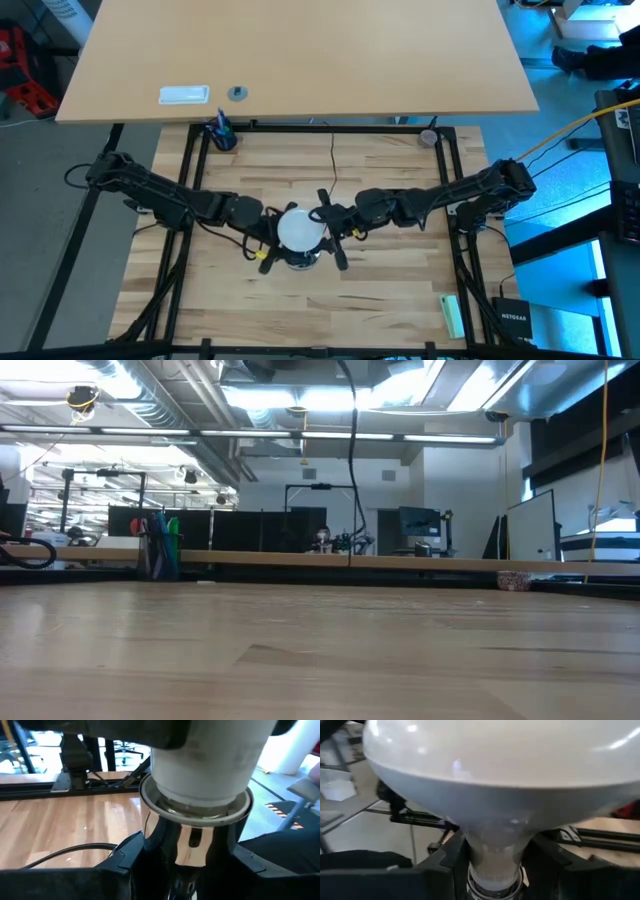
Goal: Screw lightbulb
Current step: Insert the lightbulb into the lamp
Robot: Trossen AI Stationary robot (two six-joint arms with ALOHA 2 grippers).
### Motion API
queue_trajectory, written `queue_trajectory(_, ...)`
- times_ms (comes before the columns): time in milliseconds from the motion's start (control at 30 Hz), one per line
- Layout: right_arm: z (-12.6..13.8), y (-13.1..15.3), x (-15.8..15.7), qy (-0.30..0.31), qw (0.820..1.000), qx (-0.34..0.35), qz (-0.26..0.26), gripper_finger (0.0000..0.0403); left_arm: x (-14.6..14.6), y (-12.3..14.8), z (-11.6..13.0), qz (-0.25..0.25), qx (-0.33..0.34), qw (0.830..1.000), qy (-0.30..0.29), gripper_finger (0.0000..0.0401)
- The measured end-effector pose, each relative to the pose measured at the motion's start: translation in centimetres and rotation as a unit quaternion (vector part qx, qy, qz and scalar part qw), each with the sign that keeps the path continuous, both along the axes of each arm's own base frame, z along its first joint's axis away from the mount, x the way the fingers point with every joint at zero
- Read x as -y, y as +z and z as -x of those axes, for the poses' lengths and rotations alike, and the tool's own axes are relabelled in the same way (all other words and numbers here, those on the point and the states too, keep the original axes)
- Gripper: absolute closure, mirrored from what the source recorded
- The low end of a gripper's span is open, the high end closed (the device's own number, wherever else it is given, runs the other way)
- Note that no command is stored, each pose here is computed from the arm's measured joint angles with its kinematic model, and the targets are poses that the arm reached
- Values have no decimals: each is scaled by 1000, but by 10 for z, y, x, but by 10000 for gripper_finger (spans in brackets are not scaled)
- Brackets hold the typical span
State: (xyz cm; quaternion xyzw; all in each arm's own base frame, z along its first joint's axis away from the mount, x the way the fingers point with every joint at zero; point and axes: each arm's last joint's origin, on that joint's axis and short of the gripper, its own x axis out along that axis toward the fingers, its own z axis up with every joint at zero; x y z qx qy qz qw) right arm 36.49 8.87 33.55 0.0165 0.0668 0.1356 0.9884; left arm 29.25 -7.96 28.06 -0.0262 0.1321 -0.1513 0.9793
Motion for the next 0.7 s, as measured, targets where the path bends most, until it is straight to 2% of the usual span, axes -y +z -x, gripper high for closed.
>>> queue_trajectory(200,1,-2,1,-103,994,-10,14,256,0,0,1,-22,4,994,104,238)
queue_trajectory(333,3,-3,3,-213,976,-13,37,256,2,1,2,-55,16,978,202,238)
queue_trajectory(433,3,-3,4,-265,963,-11,43,256,7,3,-2,-80,24,962,259,238)
queue_trajectory(600,4,-5,4,-290,955,-15,51,256,14,0,-17,-101,22,940,324,238)
queue_trajectory(700,4,-5,4,-280,958,-16,54,256,16,0,-21,-98,22,939,328,238)
